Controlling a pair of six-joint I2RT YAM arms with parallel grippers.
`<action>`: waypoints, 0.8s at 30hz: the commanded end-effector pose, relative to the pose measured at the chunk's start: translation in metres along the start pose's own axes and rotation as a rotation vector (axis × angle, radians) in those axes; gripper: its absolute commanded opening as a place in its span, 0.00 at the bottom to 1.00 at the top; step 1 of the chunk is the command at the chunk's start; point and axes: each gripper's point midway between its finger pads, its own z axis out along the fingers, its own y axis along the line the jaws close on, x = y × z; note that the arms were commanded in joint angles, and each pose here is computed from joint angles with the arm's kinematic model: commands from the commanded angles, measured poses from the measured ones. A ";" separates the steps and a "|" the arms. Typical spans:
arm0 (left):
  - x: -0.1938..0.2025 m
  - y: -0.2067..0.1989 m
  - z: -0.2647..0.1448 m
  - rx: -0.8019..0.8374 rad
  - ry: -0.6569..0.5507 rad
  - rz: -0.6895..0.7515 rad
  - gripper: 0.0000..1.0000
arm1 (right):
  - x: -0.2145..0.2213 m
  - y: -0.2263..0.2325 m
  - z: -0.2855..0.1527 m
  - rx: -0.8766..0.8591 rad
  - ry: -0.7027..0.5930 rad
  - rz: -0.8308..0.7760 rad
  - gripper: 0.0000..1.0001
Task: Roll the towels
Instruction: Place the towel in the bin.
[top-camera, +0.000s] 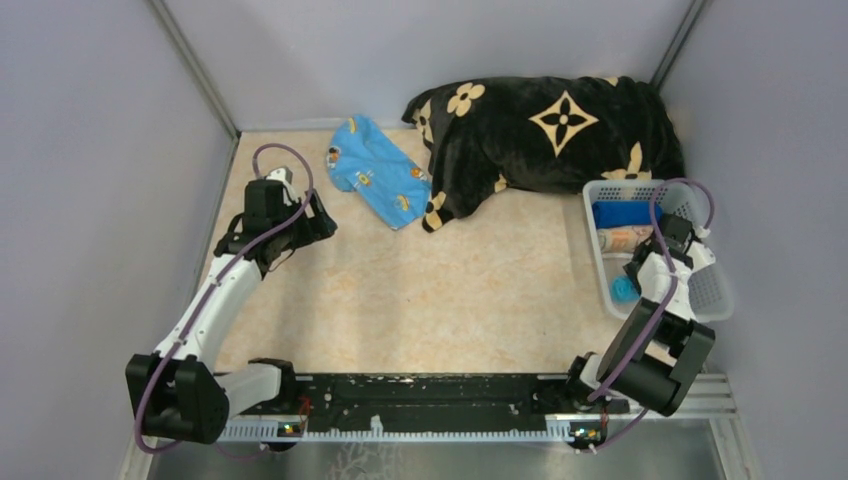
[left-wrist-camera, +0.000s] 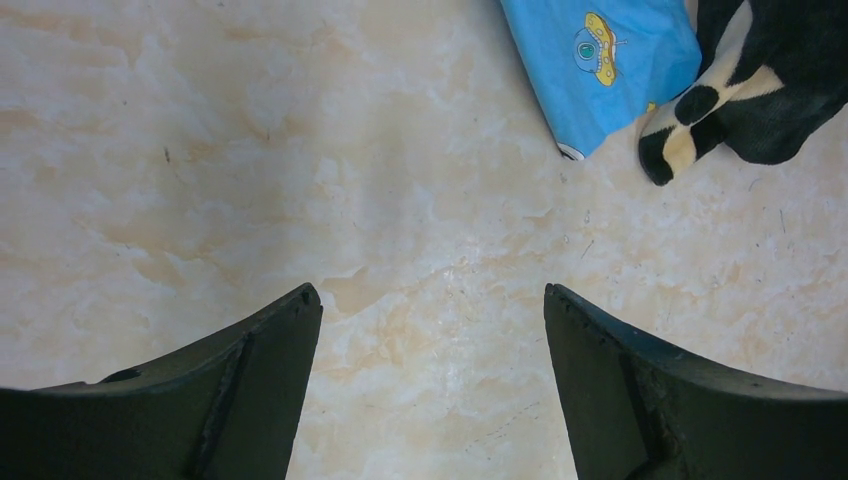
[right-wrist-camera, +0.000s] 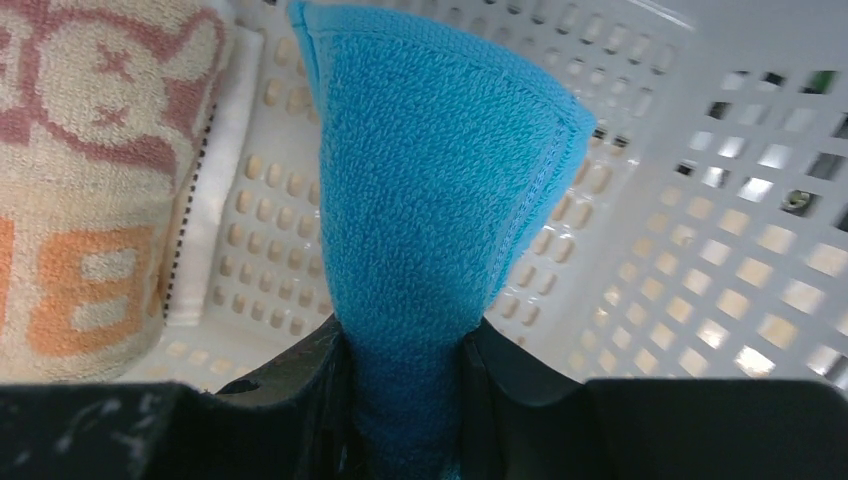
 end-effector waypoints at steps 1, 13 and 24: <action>-0.003 0.008 -0.001 -0.026 -0.019 -0.017 0.88 | -0.015 0.036 0.012 -0.144 -0.036 0.055 0.10; -0.001 0.023 0.004 -0.075 -0.015 -0.048 0.88 | -0.001 0.085 0.033 -0.263 0.024 0.107 0.12; 0.001 0.030 0.009 -0.097 -0.004 -0.063 0.88 | 0.005 0.113 0.044 -0.352 0.064 0.151 0.27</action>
